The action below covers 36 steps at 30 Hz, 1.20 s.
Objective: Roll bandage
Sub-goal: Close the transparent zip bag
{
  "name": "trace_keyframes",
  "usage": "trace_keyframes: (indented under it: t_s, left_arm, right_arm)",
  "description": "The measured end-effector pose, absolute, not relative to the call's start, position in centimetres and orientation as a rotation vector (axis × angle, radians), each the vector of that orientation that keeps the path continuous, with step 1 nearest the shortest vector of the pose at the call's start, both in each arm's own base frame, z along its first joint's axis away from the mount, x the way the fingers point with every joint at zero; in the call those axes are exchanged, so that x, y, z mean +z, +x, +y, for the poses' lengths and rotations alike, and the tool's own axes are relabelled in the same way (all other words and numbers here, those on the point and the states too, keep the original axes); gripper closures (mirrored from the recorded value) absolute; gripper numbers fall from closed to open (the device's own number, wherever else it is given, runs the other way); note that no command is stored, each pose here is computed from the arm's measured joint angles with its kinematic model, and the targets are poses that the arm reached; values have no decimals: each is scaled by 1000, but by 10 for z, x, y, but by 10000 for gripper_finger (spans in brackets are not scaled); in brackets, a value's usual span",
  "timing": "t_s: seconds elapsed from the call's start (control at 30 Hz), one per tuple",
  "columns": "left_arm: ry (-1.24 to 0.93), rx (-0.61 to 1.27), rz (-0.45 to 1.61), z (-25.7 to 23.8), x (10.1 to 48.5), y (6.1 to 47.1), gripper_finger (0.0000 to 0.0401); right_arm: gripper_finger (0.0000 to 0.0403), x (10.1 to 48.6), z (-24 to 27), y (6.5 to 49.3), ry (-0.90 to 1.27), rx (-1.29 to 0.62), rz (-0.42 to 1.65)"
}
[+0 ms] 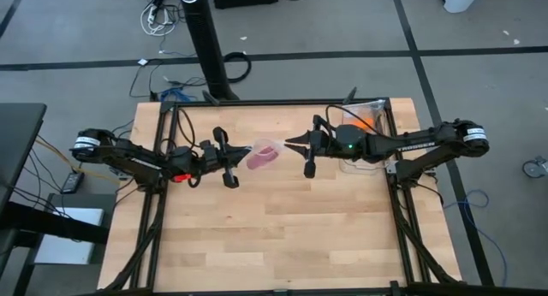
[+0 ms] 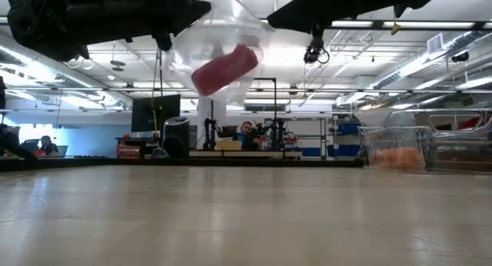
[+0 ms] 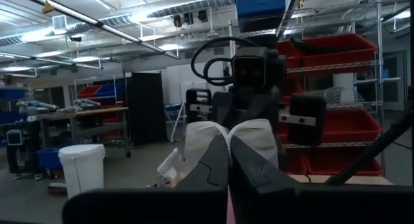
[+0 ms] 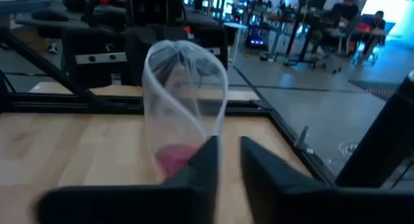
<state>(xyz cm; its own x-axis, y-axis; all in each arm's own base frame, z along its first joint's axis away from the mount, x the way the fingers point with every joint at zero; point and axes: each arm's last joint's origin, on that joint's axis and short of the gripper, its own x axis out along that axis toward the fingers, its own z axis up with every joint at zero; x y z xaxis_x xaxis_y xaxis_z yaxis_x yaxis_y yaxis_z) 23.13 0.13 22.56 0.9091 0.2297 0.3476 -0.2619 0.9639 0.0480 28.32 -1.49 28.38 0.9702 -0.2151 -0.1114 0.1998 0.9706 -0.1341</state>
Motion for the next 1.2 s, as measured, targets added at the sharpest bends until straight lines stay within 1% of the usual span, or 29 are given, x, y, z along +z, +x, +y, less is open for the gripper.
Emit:
trace_keyframes:
  t_s: [0.07,0.1,0.17,0.3,0.5,0.57,0.63,0.87,0.97,1.07,1.13,1.2]
  left_arm:
    - [93,253,-348,1,226,231,400]
    - [93,253,-347,1,226,231,400]
    - [95,253,-345,1,225,231,400]
    - [99,252,-321,1,223,232,398]
    - [115,276,-263,2,218,234,398]
    - [124,269,-290,0,221,233,399]
    - [122,253,-321,-1,224,232,399]
    - [113,218,-357,-2,227,231,400]
    - [111,217,-370,-2,228,231,400]
    - [109,214,-384,-2,229,230,400]
    - [109,207,-394,-2,230,230,400]
    - [106,203,-405,-2,231,230,400]
  right_arm:
    - [379,285,-15,283,-141,-209,115]
    - [390,285,-15,283,-149,-207,113]
    - [391,287,-14,282,-150,-204,114]
    - [400,306,-14,278,-150,-204,107]
    - [400,329,-11,278,-166,-185,181]
    - [394,331,-9,277,-145,-179,237]
    - [379,330,-9,276,-126,-178,297]
    - [291,321,-9,274,-103,-174,322]
    - [259,319,-8,274,-95,-133,305]
    - [245,316,-6,277,-93,-110,304]
    - [246,312,-6,281,-94,-108,311]
    - [255,310,-6,286,-93,-109,297]
